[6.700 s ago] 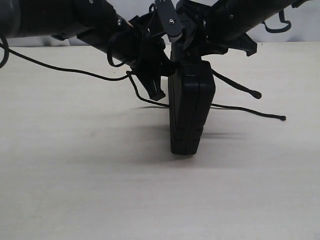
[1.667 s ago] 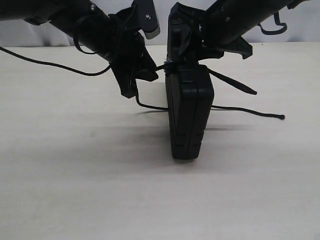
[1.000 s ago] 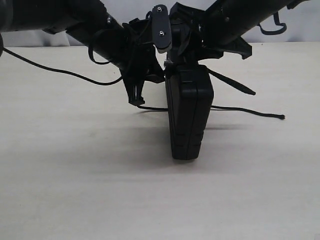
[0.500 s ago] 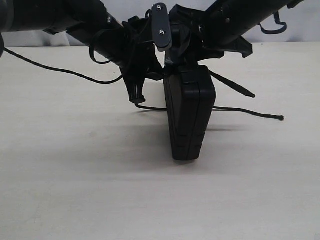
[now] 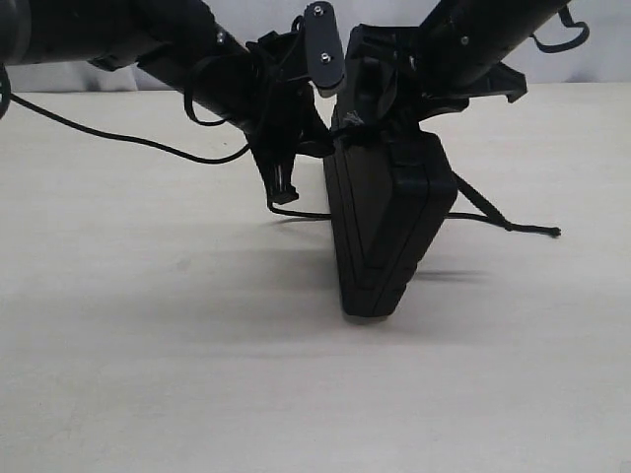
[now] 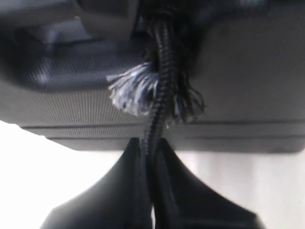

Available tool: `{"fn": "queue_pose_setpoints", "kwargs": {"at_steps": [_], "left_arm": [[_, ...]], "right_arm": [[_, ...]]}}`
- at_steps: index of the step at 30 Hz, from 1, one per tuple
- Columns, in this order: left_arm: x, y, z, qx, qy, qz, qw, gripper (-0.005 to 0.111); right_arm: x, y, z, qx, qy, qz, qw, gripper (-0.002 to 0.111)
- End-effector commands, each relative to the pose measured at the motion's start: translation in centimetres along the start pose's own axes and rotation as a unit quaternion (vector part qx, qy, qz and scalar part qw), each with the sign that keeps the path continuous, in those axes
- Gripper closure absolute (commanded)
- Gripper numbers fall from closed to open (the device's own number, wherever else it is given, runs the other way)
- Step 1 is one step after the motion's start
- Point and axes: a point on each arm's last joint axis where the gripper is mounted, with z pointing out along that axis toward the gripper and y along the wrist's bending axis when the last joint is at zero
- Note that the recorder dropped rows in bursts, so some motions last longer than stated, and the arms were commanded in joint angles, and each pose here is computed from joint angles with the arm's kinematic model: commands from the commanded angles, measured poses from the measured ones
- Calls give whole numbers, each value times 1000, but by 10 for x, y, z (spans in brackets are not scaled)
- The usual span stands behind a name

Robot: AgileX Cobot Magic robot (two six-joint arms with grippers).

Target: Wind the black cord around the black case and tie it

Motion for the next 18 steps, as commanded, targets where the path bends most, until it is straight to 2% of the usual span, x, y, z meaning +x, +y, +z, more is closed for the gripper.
{"fn": "queue_pose_setpoints", "kwargs": {"at_steps": [1, 9, 14, 18], "left_arm": [[-7, -1, -1, -3, -25, -3, 1000, 107], [-23, -9, 6, -28, -29, 34, 999, 107], [-25, -5, 6, -50, -36, 17, 998, 107], [-25, -11, 6, -22, -32, 16, 999, 107]], "right_arm": [[5, -1, 3, 8, 25, -5, 1000, 104], [5, 2, 3, -11, 27, 2, 1000, 104], [7, 9, 4, -16, 27, -5, 999, 104], [7, 12, 5, -18, 19, -10, 1000, 104]]}}
